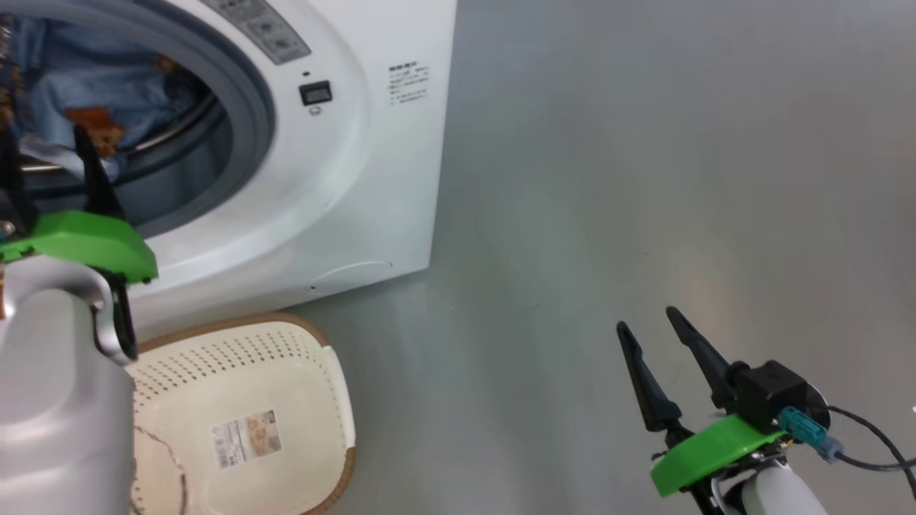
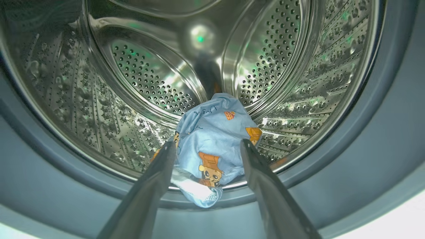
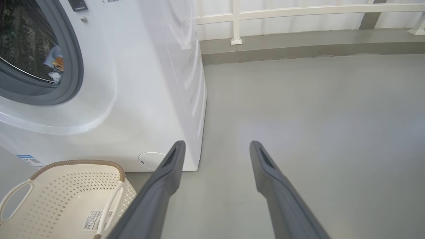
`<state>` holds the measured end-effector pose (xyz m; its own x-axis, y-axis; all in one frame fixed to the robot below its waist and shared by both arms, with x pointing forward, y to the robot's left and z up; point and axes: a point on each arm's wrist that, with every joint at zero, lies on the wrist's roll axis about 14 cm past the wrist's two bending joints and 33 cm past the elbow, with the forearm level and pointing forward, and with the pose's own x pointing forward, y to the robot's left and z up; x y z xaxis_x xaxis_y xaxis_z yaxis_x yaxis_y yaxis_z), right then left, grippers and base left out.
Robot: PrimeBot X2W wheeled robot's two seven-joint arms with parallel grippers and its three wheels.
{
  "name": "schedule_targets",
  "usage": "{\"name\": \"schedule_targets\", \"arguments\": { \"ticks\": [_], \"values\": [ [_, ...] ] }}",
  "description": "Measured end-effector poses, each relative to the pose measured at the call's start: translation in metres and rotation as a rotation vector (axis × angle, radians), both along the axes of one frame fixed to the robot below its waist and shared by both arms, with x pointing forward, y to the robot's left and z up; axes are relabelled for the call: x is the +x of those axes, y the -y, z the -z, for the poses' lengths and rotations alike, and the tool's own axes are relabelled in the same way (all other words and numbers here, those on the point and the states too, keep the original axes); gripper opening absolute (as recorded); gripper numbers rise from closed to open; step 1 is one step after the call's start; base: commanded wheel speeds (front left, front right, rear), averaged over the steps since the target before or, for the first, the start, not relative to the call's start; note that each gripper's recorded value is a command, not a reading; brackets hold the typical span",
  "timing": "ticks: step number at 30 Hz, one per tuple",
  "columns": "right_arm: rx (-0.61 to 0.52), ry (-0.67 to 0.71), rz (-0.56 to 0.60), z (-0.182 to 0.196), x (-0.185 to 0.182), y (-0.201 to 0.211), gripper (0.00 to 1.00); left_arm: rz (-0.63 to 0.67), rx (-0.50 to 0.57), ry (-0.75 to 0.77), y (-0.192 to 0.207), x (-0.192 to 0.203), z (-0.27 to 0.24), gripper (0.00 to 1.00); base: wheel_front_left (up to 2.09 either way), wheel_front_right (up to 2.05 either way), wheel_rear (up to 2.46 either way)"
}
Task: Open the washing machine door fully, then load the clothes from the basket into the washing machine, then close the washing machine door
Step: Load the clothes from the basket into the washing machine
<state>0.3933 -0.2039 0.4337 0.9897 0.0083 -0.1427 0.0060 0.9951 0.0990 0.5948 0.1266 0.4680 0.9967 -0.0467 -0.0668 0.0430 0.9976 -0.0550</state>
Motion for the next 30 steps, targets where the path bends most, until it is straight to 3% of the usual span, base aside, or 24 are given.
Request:
{"name": "schedule_targets", "arguments": {
  "ticks": [18,30],
  "values": [
    [0.013,0.019,-0.038,-0.004,0.004,-0.012,1.00,0.020,-0.018,-0.049,-0.007,-0.033,0.012,1.00,0.00,0.00,0.00],
    [0.015,0.020,-0.062,-0.003,0.005,-0.019,1.00,0.038,-0.065,-0.111,-0.010,-0.080,0.039,1.00,0.00,0.00,0.00]
  ]
}}
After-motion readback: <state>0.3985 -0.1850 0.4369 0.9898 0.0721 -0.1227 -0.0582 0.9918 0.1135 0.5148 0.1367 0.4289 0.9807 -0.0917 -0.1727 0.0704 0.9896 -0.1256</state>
